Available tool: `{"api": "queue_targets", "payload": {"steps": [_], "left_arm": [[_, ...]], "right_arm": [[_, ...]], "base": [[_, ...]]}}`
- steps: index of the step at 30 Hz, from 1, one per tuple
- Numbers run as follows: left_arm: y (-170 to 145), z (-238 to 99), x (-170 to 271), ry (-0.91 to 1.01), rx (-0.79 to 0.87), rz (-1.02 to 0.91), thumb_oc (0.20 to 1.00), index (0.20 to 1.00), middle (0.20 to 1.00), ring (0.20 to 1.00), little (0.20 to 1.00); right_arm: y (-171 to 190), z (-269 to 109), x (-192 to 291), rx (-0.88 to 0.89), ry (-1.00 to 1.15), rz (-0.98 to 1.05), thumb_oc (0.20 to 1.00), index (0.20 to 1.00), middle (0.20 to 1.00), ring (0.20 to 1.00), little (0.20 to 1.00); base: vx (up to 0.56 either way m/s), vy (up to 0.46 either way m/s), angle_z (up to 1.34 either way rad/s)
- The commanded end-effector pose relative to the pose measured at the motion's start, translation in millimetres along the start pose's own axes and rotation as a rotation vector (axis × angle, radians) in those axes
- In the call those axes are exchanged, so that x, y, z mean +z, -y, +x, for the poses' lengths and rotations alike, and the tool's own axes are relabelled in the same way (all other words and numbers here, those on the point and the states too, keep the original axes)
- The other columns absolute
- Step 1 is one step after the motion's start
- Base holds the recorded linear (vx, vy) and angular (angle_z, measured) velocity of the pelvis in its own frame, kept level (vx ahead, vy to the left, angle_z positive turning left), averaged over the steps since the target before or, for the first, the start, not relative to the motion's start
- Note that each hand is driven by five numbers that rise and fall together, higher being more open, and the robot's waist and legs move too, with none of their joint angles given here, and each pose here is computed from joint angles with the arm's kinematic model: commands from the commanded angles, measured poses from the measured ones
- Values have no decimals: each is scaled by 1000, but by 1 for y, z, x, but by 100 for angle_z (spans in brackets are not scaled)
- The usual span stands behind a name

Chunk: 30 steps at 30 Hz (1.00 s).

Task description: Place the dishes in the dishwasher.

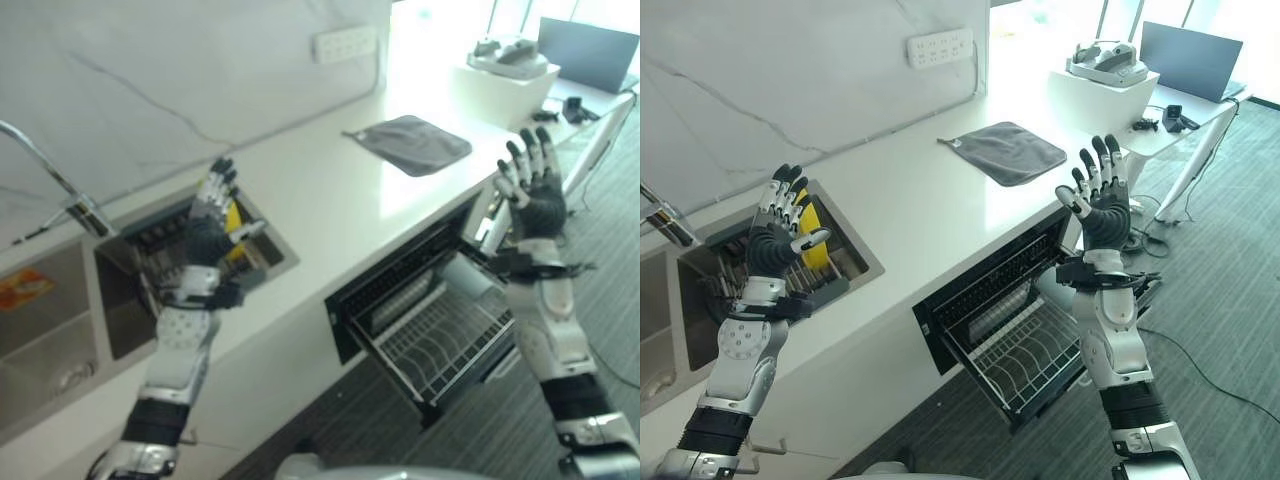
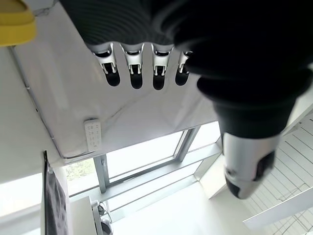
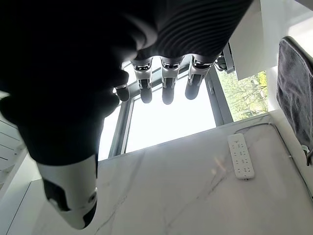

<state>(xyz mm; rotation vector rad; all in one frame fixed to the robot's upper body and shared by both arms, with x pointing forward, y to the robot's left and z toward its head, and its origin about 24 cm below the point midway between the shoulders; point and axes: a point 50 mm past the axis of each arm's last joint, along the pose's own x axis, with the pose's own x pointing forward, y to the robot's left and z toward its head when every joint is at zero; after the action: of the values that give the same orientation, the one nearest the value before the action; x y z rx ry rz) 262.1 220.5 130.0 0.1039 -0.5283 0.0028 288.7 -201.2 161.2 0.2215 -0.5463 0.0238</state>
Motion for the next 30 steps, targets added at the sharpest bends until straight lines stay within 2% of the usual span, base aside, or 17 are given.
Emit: {"api": "queue_targets", "payload": {"steps": [1, 8, 12, 16, 18, 20, 22, 26, 27, 30], "left_arm": [[-16, 11, 28, 159, 34, 68, 1000, 1000, 1000, 1000, 1000], [-25, 1, 37, 183, 67, 96, 1000, 1000, 1000, 1000, 1000], [-34, -2, 40, 172, 80, 114, 1000, 1000, 1000, 1000, 1000], [-34, -4, 32, 103, 22, 89, 1000, 1000, 1000, 1000, 1000], [-29, -7, 24, 50, -62, 53, 1000, 1000, 1000, 1000, 1000], [-17, -13, 16, -16, -180, -38, 1000, 1000, 1000, 1000, 1000], [1, -19, 7, -83, -315, -235, 1000, 1000, 1000, 1000, 1000], [56, -33, -5, -193, -624, -648, 1000, 1000, 1000, 1000, 1000], [90, -46, -10, -272, -779, -867, 1000, 1000, 1000, 1000, 1000], [114, -63, -18, -357, -884, -946, 1000, 1000, 1000, 1000, 1000]], "right_arm": [[-24, 5, 14, 161, 64, -9, 1000, 1000, 1000, 1000, 1000], [-55, 11, 7, 253, 8, 24, 1000, 1000, 1000, 1000, 1000], [-72, 18, 0, 290, -48, 120, 1000, 1000, 1000, 1000, 1000], [-85, 28, -1, 274, -40, 106, 1000, 1000, 1000, 1000, 1000], [-89, 34, 0, 259, -33, 96, 1000, 1000, 1000, 1000, 1000], [-88, 40, 2, 235, -18, 73, 1000, 1000, 1000, 1000, 1000], [-88, 44, 4, 219, -13, 59, 1000, 1000, 1000, 1000, 1000], [-81, 49, 2, 187, -5, 37, 1000, 1000, 1000, 1000, 1000], [-76, 56, 3, 166, 4, 32, 1000, 1000, 1000, 1000, 1000], [-70, 68, 7, 164, 15, 27, 1000, 1000, 1000, 1000, 1000]], "base": [[-3, 41, 20], [27, 37, 34], [56, 24, 27], [61, 22, 13], [26, 20, 23], [1, 17, 14], [-30, 30, 5], [-38, 25, 3], [-66, 24, 2], [-63, 14, 8]]}}
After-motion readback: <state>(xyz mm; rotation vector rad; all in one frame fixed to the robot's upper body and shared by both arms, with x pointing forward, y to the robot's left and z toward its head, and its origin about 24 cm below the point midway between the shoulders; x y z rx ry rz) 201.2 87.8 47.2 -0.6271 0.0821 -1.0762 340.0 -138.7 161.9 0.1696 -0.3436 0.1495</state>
